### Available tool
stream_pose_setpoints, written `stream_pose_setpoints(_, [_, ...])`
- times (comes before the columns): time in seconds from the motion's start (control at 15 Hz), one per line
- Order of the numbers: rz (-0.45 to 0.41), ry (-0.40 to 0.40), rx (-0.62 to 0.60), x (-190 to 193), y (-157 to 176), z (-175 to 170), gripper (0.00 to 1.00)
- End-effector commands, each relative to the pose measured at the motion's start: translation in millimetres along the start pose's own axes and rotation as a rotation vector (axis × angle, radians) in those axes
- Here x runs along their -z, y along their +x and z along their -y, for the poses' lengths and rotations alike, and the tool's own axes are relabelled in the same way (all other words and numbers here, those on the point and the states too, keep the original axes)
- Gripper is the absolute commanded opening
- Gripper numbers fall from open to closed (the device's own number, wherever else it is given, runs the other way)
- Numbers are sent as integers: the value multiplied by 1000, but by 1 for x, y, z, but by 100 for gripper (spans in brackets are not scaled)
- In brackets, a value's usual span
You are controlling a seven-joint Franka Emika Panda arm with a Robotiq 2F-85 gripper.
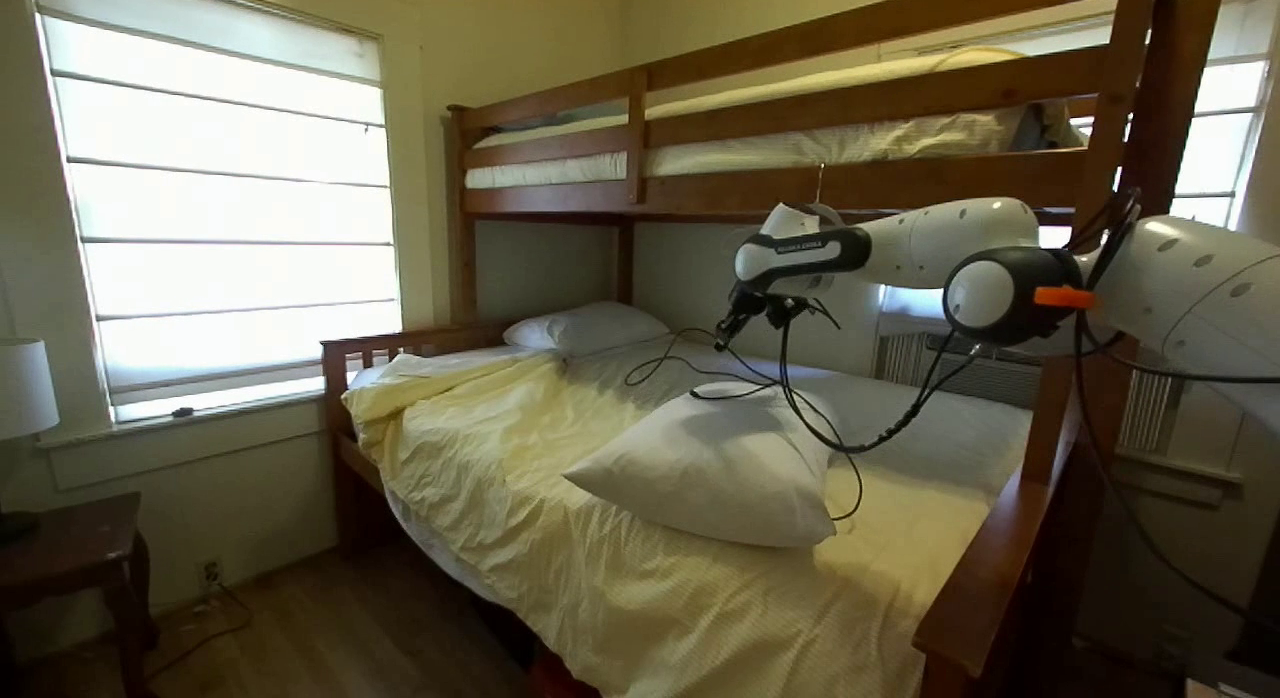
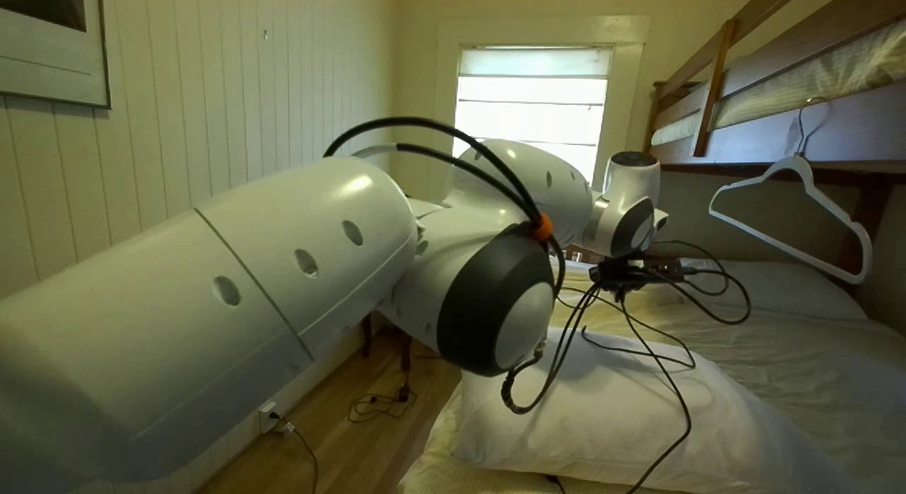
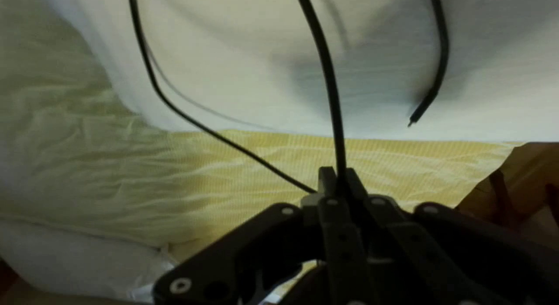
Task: Pick up the black cable from the pillow then set it back down on the pillow.
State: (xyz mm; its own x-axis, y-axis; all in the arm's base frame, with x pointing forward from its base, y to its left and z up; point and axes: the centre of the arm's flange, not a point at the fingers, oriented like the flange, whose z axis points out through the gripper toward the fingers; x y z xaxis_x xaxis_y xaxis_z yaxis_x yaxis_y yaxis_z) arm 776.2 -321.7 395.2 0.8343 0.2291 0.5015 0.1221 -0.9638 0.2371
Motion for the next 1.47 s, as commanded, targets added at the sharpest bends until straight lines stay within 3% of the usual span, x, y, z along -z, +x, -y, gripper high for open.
stream_pose_setpoints(0.0, [-118, 30, 158, 42, 5, -8, 1])
stream_pose_setpoints(0.13, [-182, 43, 239, 53, 14, -5, 1])
stream_pose_setpoints(0.2, [-115, 7, 175, 38, 19, -11, 1])
stream_pose_setpoints(0.27, [-124, 9, 185, 42, 21, -11, 5])
stream_pose_setpoints(0.8, [-113, 11, 181, 36, 18, -11, 5])
stream_pose_setpoints(0.87, [-113, 11, 181, 36, 18, -11, 1])
stream_pose_setpoints(1.0, [-277, -18, 150, 49, 41, -9, 1])
stream_pose_setpoints(1.4, [-564, -44, 110, 111, 64, -54, 1])
